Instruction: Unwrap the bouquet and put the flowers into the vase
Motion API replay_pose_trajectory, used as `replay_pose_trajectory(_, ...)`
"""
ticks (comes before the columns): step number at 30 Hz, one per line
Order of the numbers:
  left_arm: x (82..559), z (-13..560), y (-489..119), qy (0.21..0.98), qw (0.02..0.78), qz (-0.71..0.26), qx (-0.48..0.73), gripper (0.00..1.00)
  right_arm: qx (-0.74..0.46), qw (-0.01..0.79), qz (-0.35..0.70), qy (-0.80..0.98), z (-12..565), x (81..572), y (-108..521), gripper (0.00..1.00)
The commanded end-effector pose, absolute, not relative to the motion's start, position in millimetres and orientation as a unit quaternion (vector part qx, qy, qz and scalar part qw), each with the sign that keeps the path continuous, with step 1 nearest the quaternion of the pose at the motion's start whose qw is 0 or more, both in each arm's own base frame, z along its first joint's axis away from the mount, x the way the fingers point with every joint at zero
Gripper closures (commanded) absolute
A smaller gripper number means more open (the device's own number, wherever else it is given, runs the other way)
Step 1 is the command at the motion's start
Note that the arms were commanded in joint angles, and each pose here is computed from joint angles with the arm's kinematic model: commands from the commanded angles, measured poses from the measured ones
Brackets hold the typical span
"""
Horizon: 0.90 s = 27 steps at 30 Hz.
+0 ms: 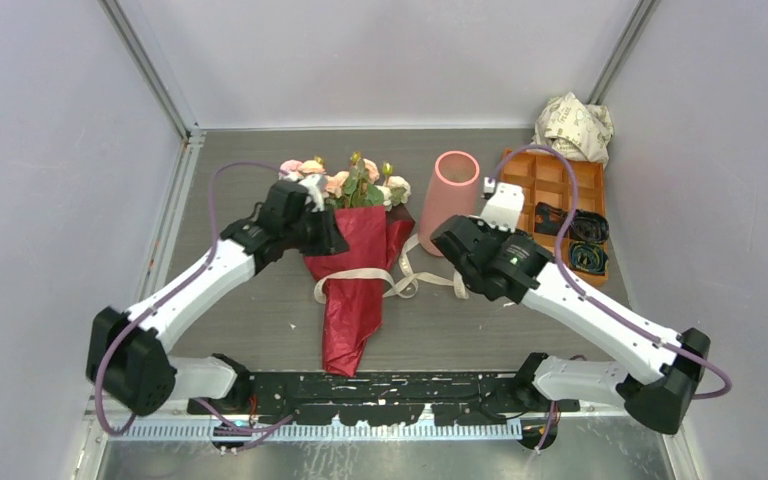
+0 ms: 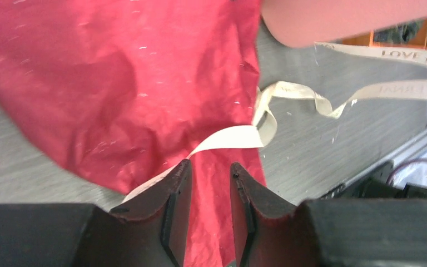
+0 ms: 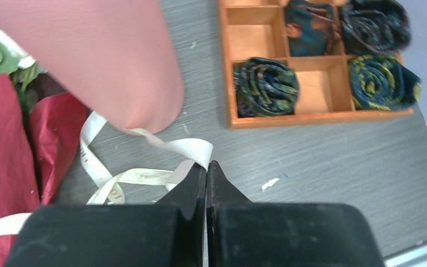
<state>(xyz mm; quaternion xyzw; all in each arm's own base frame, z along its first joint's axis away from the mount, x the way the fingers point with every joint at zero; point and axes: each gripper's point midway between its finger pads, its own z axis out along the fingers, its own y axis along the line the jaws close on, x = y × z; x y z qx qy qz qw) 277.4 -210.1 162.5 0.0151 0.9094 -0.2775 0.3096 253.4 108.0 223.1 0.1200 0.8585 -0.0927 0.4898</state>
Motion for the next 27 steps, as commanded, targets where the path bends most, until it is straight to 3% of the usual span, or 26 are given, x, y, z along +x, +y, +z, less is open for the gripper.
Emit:
replay_pose_trajectory(1, 284, 167, -249, 0.910, 0.302, -0.259, 0.117, 0.67, 0.208, 0.508, -0.127, 0.826, 225, 231, 63, 0.97)
replay_pose_trajectory(5, 285, 147, -267, 0.920, 0.268, -0.232, 0.169, 0.67, 0.236, 0.504, -0.121, 0.822, 220, 216, 47, 0.88)
replay_pose_trajectory(10, 286, 129, -271, 0.923, 0.236, -0.202, 0.227, 0.61, 0.241, 0.501, -0.105, 0.825, 213, 208, 42, 0.54)
replay_pose_trajectory(11, 285, 126, -271, 0.924, 0.229, -0.196, 0.237, 0.59, 0.242, 0.502, -0.102, 0.824, 212, 207, 41, 0.51)
replay_pose_trajectory(19, 287, 108, -267, 0.928, 0.198, -0.162, 0.272, 0.54, 0.246, 0.515, -0.064, 0.819, 216, 205, 41, 0.49)
replay_pose_trajectory(27, 267, 83, -286, 0.927, 0.140, -0.194, 0.290, 0.56, 0.252, 0.523, -0.050, 0.813, 220, 200, 35, 0.48)
